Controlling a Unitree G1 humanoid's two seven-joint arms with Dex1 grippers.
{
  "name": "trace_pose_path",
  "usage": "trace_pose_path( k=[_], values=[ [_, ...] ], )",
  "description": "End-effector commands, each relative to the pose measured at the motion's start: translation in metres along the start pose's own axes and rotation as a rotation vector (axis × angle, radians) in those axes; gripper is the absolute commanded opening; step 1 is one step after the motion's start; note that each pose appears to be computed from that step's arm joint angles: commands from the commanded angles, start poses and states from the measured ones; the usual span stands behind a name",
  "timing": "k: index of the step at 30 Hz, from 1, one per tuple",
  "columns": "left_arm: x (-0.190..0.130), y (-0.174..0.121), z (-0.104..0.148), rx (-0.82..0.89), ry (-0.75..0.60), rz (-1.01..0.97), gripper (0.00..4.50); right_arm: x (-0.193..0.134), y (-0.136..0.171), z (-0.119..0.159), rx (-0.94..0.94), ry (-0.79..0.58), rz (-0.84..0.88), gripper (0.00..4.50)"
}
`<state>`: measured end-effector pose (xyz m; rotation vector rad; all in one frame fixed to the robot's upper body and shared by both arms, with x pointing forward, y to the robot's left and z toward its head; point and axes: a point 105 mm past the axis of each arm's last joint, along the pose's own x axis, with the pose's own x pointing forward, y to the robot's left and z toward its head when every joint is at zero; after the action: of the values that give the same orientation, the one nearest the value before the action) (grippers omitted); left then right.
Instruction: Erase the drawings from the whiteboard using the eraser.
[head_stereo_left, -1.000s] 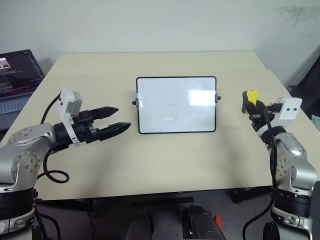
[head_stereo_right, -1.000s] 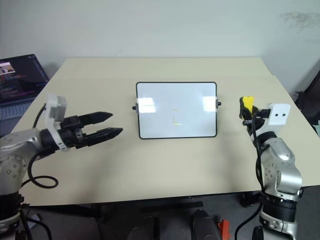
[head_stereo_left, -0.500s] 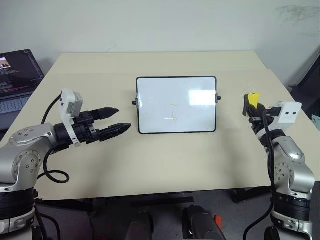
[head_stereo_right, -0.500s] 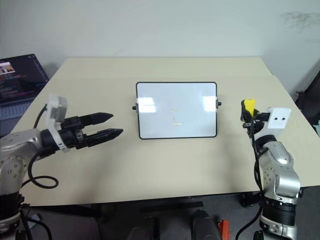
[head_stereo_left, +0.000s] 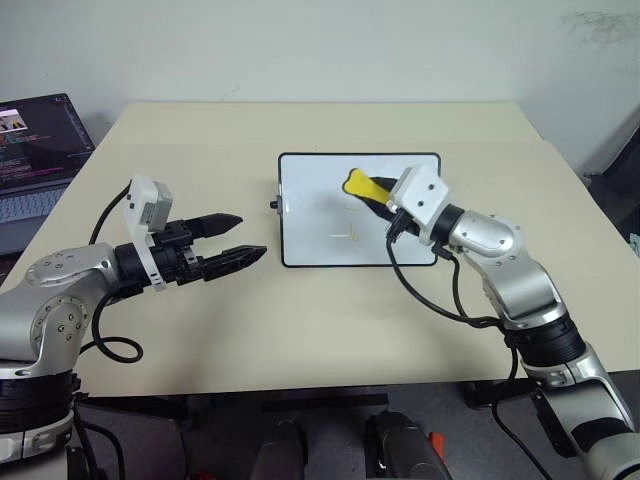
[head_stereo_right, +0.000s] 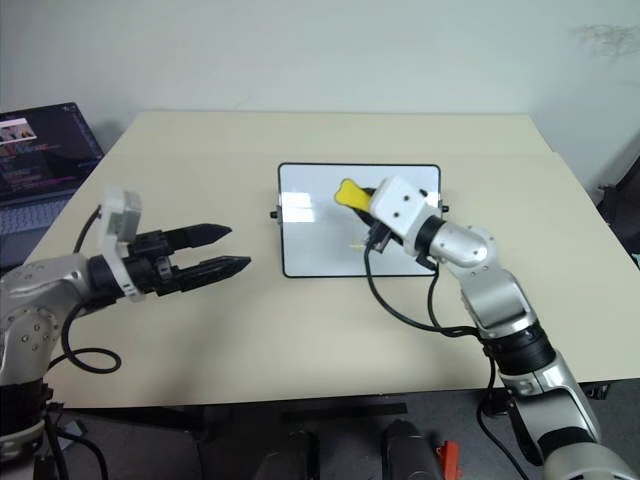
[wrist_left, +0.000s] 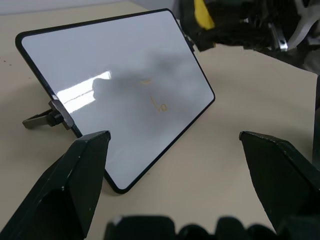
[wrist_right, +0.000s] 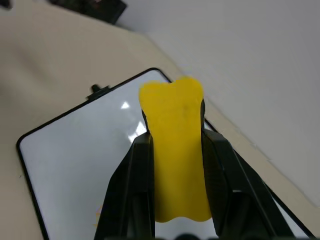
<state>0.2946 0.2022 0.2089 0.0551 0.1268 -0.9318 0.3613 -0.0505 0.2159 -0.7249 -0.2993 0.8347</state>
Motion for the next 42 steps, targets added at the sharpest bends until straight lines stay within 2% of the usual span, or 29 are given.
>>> trace_pose_path(
  k=[1,8,18,29,42],
  values=[
    [-0.002,-0.003,0.011,0.046,-0.023,-0.003,4.50,0.012,-0.003,0.001,-0.172,0.016,0.064,0.97],
    [-0.006,-0.003,0.011,0.047,-0.021,0.015,4.50,0.012,-0.006,-0.022,-0.226,0.099,0.142,0.97],
    [-0.005,-0.006,0.009,0.043,-0.024,0.014,4.50,0.005,-0.024,-0.053,-0.258,0.247,0.153,0.97],
    [-0.005,-0.006,0.010,0.042,-0.025,0.014,4.50,0.018,-0.027,-0.060,-0.366,0.306,0.172,0.97],
    [-0.005,-0.007,0.009,0.036,-0.029,0.018,4.50,0.040,-0.017,-0.042,-0.423,0.296,0.225,0.97]
  ],
)
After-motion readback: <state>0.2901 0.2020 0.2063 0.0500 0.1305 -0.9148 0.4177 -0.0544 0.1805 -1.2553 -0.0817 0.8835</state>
